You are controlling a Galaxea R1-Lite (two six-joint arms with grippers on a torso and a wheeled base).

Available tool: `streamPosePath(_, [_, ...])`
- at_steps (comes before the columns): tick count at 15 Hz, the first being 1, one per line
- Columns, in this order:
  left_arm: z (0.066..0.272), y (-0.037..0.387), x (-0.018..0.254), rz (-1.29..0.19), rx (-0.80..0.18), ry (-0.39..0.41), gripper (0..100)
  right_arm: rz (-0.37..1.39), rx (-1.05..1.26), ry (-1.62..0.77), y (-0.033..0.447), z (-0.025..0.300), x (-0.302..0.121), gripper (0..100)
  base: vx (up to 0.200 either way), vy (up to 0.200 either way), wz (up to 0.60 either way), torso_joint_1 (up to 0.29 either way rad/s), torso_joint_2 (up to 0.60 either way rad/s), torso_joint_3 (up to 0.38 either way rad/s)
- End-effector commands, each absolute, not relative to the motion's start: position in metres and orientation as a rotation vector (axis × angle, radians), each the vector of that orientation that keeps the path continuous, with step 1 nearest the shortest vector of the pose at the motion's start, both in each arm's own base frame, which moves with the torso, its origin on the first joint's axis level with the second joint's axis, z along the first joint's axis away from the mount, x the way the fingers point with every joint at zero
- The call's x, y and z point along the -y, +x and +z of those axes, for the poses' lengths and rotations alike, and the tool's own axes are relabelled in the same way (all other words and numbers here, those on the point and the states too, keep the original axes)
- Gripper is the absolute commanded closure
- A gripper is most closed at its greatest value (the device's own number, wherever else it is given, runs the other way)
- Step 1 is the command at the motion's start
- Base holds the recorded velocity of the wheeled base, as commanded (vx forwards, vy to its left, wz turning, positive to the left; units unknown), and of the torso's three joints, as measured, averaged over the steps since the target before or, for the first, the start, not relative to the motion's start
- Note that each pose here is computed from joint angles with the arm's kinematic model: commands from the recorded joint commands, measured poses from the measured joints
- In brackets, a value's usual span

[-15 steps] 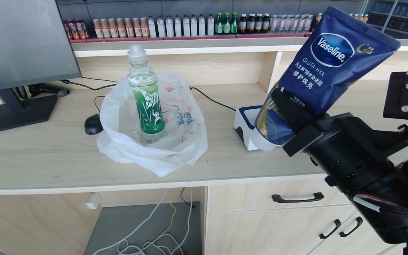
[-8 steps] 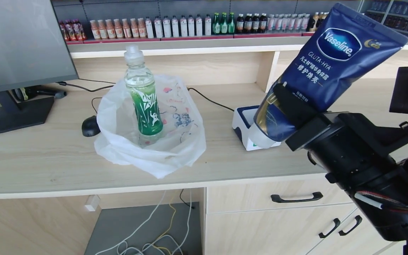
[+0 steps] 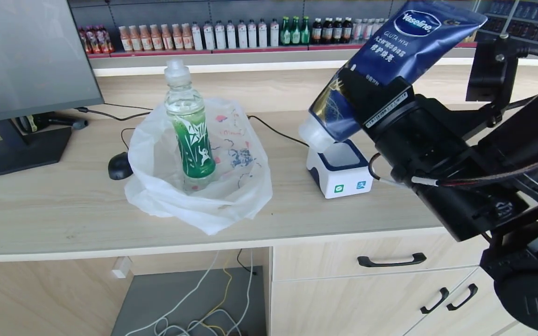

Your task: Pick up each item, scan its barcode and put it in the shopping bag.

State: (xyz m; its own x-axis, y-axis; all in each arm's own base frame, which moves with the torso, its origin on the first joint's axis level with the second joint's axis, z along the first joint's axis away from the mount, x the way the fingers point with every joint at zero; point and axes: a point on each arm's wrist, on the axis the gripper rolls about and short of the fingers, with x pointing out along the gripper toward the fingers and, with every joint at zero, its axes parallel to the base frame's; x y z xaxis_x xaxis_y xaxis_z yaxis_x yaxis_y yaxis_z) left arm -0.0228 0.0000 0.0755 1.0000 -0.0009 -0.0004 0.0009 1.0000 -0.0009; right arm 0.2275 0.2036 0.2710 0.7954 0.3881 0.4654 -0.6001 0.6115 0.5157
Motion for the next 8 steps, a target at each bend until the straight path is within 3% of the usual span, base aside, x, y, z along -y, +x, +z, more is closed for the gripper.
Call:
streamPosePath(1, [0.075,-0.023,0.0,0.0,0.0,-0.002,0,0.588,0.306,0.768,0.248,0.272,-0.221,100,0.0,0.0,0.0,0.0,0.0,0.0])
streamPosePath(8, [0.075,-0.023,0.0,0.0,0.0,-0.002,0,0.412,0.234,0.906,0.295,0.236,-0.204,100,0.0,0.0,0.0,0.0,0.0,0.0])
